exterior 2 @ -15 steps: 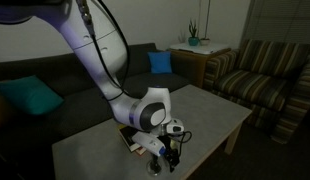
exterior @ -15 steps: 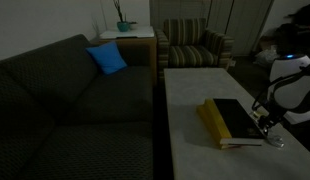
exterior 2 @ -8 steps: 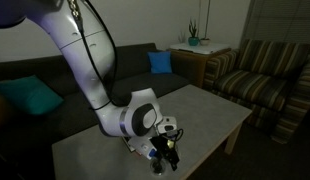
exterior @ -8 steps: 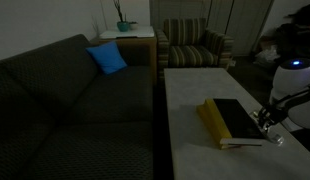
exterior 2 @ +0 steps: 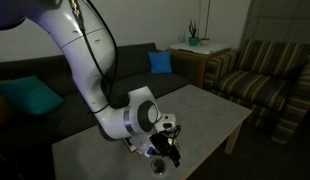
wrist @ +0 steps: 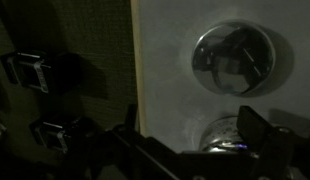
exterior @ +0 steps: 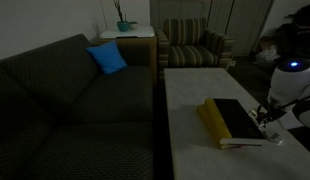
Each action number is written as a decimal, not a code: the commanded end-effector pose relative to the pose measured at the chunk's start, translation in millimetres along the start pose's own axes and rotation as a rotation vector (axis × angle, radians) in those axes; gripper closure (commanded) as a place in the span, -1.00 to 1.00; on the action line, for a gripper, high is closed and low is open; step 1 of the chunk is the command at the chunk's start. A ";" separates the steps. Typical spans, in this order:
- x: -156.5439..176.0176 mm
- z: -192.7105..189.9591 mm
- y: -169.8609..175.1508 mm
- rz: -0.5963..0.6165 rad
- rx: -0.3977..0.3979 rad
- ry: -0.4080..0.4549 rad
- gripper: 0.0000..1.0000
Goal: Put the silver lid on top of the silver tin
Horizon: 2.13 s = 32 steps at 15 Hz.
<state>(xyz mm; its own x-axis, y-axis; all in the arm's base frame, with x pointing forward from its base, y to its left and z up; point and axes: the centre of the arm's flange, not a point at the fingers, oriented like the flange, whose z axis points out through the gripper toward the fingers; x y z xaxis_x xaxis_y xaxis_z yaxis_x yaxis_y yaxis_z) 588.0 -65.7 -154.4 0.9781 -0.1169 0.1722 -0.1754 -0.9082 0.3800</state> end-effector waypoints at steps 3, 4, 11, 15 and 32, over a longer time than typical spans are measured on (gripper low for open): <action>21.6 49.3 -17.3 -0.077 0.100 0.005 -1.00; 22.4 52.5 -18.2 -0.084 0.124 -0.005 -1.00; 19.6 81.4 0.4 -0.082 0.264 -0.168 -1.00; 19.8 88.2 1.5 -0.128 0.331 -0.232 -1.00; 25.5 94.4 2.5 -0.026 0.377 -0.382 0.13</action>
<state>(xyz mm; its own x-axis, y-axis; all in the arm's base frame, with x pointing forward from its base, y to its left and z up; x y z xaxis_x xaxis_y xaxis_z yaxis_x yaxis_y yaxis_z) 587.3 -97.2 -172.6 0.9725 -0.1375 -0.1877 -0.1361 -0.9905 0.0206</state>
